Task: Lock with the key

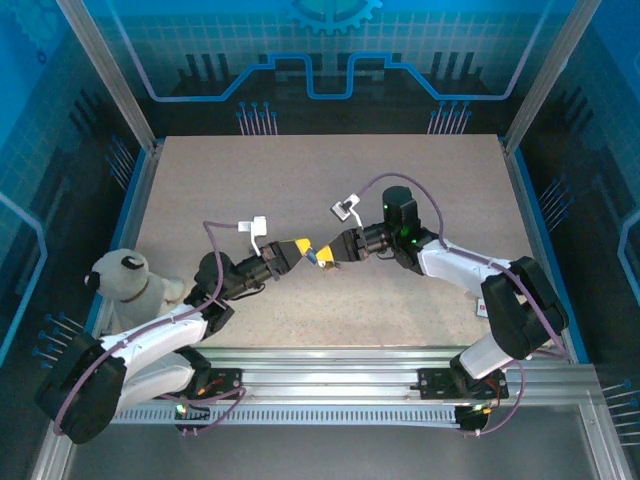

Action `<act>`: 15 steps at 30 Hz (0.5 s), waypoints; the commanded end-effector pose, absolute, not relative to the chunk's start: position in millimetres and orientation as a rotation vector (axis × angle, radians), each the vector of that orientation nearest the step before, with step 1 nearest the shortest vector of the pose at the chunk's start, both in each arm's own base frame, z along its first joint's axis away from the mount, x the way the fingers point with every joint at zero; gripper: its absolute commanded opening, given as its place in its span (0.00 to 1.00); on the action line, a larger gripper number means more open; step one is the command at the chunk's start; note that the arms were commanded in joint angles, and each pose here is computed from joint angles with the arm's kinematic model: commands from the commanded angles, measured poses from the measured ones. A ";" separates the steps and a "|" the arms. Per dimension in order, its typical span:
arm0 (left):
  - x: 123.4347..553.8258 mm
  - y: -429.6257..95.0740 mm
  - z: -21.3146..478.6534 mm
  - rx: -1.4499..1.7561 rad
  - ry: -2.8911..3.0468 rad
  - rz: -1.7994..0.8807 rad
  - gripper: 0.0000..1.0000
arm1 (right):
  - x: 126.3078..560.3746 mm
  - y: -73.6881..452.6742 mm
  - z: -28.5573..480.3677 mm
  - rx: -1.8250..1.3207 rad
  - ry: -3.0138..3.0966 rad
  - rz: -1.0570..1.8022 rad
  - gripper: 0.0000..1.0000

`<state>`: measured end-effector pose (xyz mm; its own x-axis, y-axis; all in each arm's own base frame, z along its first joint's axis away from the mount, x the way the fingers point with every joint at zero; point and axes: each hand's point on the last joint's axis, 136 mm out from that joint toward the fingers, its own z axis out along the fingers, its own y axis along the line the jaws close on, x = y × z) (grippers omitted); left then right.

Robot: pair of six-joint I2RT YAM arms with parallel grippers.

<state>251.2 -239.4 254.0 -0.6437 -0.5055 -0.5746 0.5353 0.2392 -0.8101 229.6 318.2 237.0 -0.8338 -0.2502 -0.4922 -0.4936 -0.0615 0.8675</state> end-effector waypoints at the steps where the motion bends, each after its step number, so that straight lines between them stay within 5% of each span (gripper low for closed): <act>1: 230.2 -253.7 227.2 0.112 1.778 -1.609 0.00 | 269.3 315.0 260.5 -0.729 1.932 1.832 0.00; 15: 229.3 -262.8 224.1 0.124 1.797 -1.623 0.00 | 280.9 320.0 263.3 -0.694 1.941 1.833 0.00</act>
<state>259.9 -237.8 250.8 -0.6261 -0.5318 -0.5703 0.5231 0.2559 -0.8130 239.3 318.4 235.8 -0.8508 -0.2352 -0.4699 -0.4783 -0.0236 0.8779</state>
